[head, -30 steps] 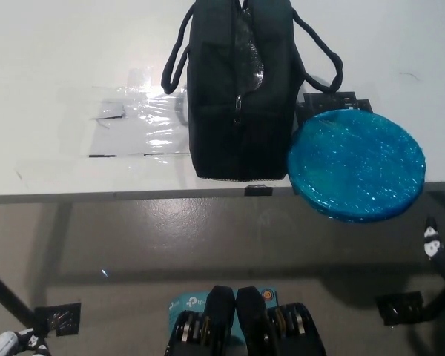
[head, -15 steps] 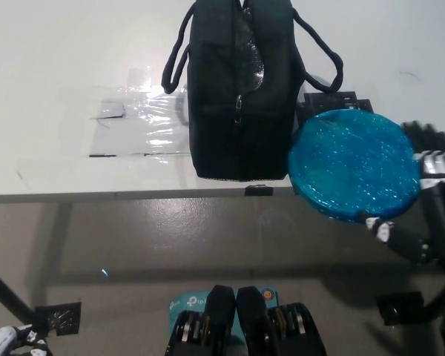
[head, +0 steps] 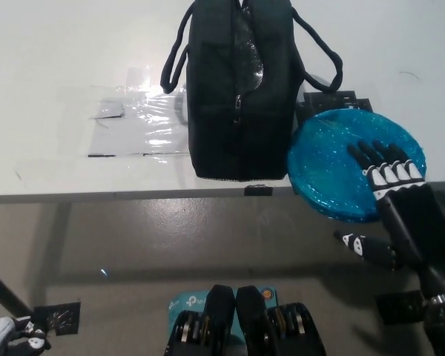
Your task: The robot uses its right hand to pick up a stack of plates kept in the middle of the desk and put it inside a bag kept next to it
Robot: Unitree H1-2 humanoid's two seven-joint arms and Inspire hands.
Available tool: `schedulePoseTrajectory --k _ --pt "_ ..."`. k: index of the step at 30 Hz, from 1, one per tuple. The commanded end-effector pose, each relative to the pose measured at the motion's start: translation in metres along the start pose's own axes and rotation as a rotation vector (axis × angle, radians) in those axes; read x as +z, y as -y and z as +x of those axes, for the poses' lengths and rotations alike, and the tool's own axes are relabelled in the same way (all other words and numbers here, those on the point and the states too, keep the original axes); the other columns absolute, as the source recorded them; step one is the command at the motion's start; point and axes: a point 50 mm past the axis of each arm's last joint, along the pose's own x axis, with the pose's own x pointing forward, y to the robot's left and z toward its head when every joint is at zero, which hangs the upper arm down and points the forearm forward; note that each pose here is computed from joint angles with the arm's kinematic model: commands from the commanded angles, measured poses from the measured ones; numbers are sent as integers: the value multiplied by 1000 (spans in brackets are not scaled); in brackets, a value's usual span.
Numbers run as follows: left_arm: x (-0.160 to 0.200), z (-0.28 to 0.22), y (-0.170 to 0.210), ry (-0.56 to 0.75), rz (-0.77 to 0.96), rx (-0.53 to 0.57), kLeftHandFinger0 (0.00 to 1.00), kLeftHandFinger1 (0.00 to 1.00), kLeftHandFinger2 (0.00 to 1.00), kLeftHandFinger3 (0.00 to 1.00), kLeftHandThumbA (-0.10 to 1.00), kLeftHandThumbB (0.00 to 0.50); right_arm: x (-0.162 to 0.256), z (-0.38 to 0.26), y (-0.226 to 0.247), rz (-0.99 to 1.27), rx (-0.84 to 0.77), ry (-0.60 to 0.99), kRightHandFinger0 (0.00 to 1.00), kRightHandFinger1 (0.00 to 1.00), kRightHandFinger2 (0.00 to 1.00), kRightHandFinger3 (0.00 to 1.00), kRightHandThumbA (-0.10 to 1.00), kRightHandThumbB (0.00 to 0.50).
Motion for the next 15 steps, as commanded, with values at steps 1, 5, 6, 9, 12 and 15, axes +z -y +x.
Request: schedulePoseTrajectory --k 1,5,6,9,12,15 --pt "4 -4 -9 -6 22 12 761 877 966 1000 99 114 -10 14 3 -87 20 41 1000 1000 1000 1000 1000 500" --pt "8 -3 -11 3 23 17 762 872 957 1000 113 119 -29 25 -9 -132 59 1 1000 1000 1000 1000 1000 500" --pt "8 -3 -11 3 22 17 764 872 957 1000 113 118 -30 25 -9 -133 61 0 1000 1000 1000 1000 1000 500" --pt "11 -1 -15 7 21 26 763 868 957 1000 101 123 -41 31 -21 -157 80 -40 1000 1000 1000 1000 1000 500" --pt "15 0 -19 9 36 27 758 869 955 1000 118 122 -43 30 -33 -120 97 -57 1000 1000 1000 1000 1000 500" --pt "18 1 -23 14 35 29 757 872 952 1000 125 127 -37 21 -49 -82 121 -54 1000 1000 1000 1000 1000 500"
